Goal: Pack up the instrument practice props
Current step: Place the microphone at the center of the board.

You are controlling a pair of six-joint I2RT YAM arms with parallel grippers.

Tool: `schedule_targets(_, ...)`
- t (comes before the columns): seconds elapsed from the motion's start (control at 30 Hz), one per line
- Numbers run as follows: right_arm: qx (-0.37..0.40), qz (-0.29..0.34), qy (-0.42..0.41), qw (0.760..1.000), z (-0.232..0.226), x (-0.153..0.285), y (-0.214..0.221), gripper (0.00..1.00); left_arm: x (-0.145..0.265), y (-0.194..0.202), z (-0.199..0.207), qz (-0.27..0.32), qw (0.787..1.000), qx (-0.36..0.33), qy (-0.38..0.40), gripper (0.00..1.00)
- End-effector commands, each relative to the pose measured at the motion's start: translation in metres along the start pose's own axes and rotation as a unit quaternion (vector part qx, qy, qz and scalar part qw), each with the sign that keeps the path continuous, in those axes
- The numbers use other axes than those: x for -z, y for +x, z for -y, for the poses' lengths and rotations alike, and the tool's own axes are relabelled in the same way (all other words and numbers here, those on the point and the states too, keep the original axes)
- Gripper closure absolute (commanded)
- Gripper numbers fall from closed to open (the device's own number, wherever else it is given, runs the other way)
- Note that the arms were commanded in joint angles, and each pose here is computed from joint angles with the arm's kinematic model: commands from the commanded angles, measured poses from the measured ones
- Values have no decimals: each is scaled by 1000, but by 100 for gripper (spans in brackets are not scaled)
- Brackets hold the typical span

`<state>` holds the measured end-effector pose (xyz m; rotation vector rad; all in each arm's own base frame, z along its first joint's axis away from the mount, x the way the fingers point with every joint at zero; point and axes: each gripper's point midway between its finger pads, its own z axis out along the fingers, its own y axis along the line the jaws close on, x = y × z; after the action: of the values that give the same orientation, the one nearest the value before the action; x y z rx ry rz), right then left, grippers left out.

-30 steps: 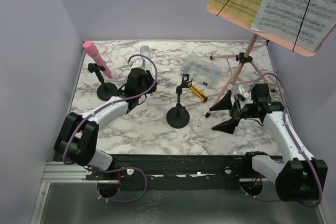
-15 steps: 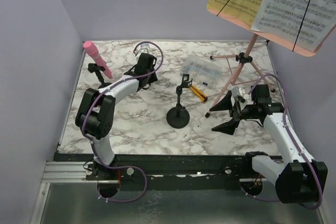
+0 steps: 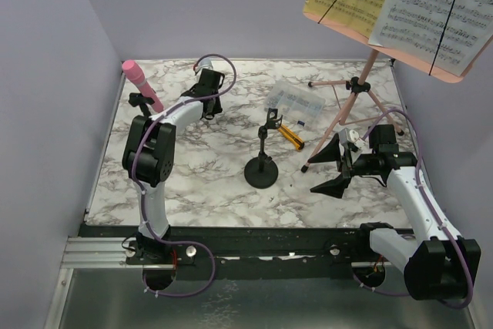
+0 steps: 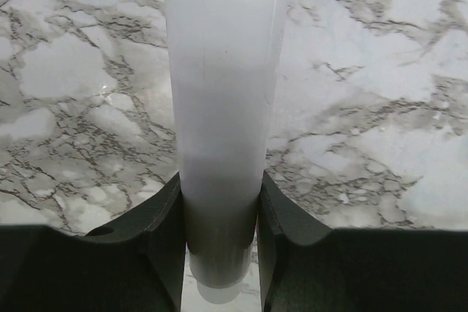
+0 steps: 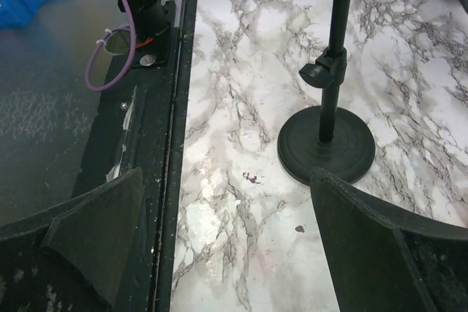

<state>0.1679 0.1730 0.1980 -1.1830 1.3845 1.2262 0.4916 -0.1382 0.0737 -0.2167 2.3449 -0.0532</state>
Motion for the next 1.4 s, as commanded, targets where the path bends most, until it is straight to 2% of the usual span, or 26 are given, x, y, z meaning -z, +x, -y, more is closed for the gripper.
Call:
schedule_targets(0.0,10,-8,9,1000,4,1,6,0,-15,-3,-30,-9,999,3,-43,100)
schedule_targets(0.43,2,-12,10,1000,7,1,10,0,-40,-5,-71,-35,995,57,-68,98)
schedule_targets(0.47,2,-12,11,1000,7,1,10,0,-41,-5,-73,-36,995,59,-69,94)
schedule_targets(0.6,1,-13,14,1000,9,2,11,1,-44,-4,-81,-43,994,65,-74,66)
schedule_targets(0.73,2,-13,15,1000,9,2,11,0,-45,-4,-84,-45,994,68,-75,53)
schedule_targets(0.87,2,-15,16,1000,9,3,12,1,-45,-6,-87,-44,994,71,-77,44)
schedule_targets(1.37,7,-20,21,1000,10,3,14,0,-31,-16,-85,-33,994,74,-69,40)
